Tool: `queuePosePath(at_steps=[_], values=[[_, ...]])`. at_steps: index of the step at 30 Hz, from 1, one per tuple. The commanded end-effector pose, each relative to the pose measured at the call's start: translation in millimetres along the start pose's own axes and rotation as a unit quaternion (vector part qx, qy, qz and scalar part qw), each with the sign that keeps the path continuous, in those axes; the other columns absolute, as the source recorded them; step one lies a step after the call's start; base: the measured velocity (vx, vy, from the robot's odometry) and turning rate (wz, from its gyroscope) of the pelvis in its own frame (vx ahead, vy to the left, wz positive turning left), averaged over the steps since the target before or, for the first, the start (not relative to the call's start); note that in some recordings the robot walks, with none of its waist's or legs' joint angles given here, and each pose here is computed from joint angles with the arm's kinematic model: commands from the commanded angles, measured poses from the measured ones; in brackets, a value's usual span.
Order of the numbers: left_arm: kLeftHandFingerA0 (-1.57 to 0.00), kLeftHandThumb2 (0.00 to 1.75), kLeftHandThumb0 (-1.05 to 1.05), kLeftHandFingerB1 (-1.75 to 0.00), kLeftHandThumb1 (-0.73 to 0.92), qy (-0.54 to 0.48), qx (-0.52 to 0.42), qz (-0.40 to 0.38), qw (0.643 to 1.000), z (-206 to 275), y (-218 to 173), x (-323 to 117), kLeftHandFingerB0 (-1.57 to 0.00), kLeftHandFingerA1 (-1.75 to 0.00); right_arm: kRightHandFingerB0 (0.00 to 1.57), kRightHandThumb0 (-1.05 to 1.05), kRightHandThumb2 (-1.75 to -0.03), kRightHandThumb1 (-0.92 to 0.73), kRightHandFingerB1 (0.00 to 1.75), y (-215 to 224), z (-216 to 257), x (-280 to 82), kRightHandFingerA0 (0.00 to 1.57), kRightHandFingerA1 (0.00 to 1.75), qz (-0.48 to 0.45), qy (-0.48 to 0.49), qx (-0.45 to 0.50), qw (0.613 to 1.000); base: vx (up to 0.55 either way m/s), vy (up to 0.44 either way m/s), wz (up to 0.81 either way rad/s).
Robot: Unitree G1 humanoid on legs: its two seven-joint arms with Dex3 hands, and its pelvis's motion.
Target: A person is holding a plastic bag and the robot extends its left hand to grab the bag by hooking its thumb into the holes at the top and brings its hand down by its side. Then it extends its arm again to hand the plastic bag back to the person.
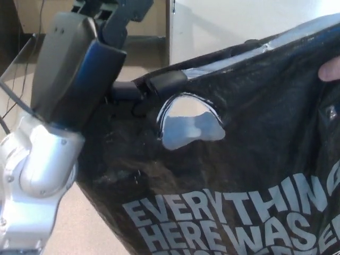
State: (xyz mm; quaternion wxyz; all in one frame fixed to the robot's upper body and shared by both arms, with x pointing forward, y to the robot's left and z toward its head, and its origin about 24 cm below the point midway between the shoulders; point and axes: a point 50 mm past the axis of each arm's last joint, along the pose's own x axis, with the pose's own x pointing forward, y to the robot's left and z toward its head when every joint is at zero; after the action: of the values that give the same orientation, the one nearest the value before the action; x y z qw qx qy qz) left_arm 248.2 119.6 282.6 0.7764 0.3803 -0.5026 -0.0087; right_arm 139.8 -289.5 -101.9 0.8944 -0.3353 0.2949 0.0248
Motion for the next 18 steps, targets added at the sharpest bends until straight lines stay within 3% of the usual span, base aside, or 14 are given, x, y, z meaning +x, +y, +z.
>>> queuePosePath(at_steps=[1,2,5,10,11,16,17,18], values=[[-0.02,0.87,-0.29,-0.48,0.33,0.013,0.017,-0.002,1.000,-8,-1,4,0.00,-0.50,0.49,-0.25,-0.60,-0.68,0.39,-8,-3,-1,0.65,0.48,-0.010,0.003,-0.004,1.000,0.00,0.000,0.00],[-0.01,0.87,-0.29,-0.48,0.32,0.016,0.019,-0.006,1.000,-9,-2,4,0.00,-0.50,0.45,-0.33,-0.74,-0.58,0.49,-8,-2,-1,0.61,0.57,-0.011,0.001,-0.005,1.000,0.00,0.000,0.00],[-0.01,0.87,-0.29,-0.48,0.33,0.024,0.021,-0.011,0.999,-10,-7,0,0.00,-0.49,0.45,-0.34,-0.75,-0.58,0.49,-8,-1,0,0.62,0.58,-0.010,-0.001,-0.004,1.000,0.00,0.000,0.00],[-0.01,0.89,-0.30,-0.48,0.34,0.033,0.023,-0.040,0.998,-12,-16,-8,0.00,-0.49,0.46,-0.33,-0.75,-0.58,0.49,-9,0,1,0.61,0.56,-0.012,-0.003,-0.013,1.000,0.00,0.000,0.00],[-0.01,0.89,-0.30,-0.48,0.35,0.033,0.023,-0.045,0.998,-11,-17,-9,0.00,-0.49,0.49,-0.25,-0.60,-0.68,0.40,-9,0,1,0.64,0.47,-0.010,-0.003,-0.013,1.000,0.00,0.000,0.00],[-0.01,0.89,-0.31,-0.48,0.34,0.035,0.026,-0.052,0.998,-10,-19,-15,0.00,-0.49,0.49,-0.25,-0.60,-0.68,0.40,-9,1,2,0.63,0.47,-0.011,-0.001,-0.009,1.000,0.00,0.000,0.00],[-0.01,0.90,-0.31,-0.48,0.35,0.035,0.024,-0.053,0.998,-10,-19,-15,0.00,-0.49,0.46,-0.34,-0.75,-0.59,0.48,-10,1,2,0.60,0.55,-0.012,0.000,-0.012,1.000,0.00,0.000,0.00],[-0.01,0.91,-0.31,-0.48,0.37,0.035,0.022,-0.055,0.998,-10,-19,-17,0.00,-0.49,0.49,-0.25,-0.60,-0.68,0.40,-10,1,2,0.65,0.47,-0.011,0.000,-0.013,1.000,0.00,0.000,0.00]])
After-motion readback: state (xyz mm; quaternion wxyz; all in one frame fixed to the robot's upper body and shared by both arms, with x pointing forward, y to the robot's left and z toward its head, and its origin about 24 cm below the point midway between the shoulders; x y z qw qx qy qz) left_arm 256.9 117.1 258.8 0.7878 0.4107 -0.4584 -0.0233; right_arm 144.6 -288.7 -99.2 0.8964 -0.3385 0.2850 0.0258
